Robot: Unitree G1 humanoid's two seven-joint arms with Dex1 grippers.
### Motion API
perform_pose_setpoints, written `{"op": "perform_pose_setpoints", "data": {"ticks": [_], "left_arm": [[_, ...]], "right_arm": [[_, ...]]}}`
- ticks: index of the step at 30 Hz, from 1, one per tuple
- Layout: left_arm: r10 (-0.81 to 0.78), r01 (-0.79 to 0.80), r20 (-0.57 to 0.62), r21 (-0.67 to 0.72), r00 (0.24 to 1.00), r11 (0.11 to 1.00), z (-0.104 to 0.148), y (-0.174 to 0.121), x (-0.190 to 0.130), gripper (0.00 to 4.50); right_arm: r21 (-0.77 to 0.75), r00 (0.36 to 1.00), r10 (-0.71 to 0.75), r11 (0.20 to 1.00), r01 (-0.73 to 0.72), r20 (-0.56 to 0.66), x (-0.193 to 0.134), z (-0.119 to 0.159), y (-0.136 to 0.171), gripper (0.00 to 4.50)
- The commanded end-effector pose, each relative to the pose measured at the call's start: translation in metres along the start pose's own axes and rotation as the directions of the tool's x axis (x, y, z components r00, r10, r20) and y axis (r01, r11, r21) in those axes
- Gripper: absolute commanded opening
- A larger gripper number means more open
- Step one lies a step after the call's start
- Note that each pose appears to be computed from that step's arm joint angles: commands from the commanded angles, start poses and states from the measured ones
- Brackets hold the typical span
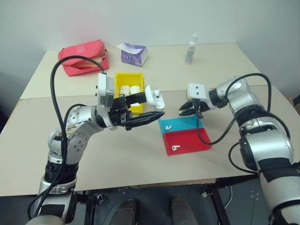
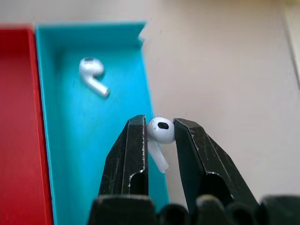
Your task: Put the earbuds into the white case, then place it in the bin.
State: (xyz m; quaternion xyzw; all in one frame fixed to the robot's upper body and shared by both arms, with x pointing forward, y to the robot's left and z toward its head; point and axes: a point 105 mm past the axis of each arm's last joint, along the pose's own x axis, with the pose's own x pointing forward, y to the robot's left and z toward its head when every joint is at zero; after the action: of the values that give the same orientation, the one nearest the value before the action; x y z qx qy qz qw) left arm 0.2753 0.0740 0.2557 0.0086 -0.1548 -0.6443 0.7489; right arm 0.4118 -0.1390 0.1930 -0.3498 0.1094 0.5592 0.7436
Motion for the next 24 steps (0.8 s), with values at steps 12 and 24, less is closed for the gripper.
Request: {"op": "perform_pose_setpoints", "data": {"ticks": [12, 24], "left_arm": [[-0.007, 0.006, 0.065, 0.006, 0.998, 1.0, 0.014, 0.008, 0.009, 2.77], [-0.049, 0.051, 0.095, -0.025, 0.994, 0.998, 0.011, 0.014, 0.029, 2.77]], "right_arm": [[0.475, 0.549, -0.401, 0.88, 0.008, 0.733, -0.109, 0.092, 0.025, 0.67], [0.494, 0.348, -0.413, 0.849, -0.187, 0.841, -0.095, 0.149, 0.096, 0.67]]}}
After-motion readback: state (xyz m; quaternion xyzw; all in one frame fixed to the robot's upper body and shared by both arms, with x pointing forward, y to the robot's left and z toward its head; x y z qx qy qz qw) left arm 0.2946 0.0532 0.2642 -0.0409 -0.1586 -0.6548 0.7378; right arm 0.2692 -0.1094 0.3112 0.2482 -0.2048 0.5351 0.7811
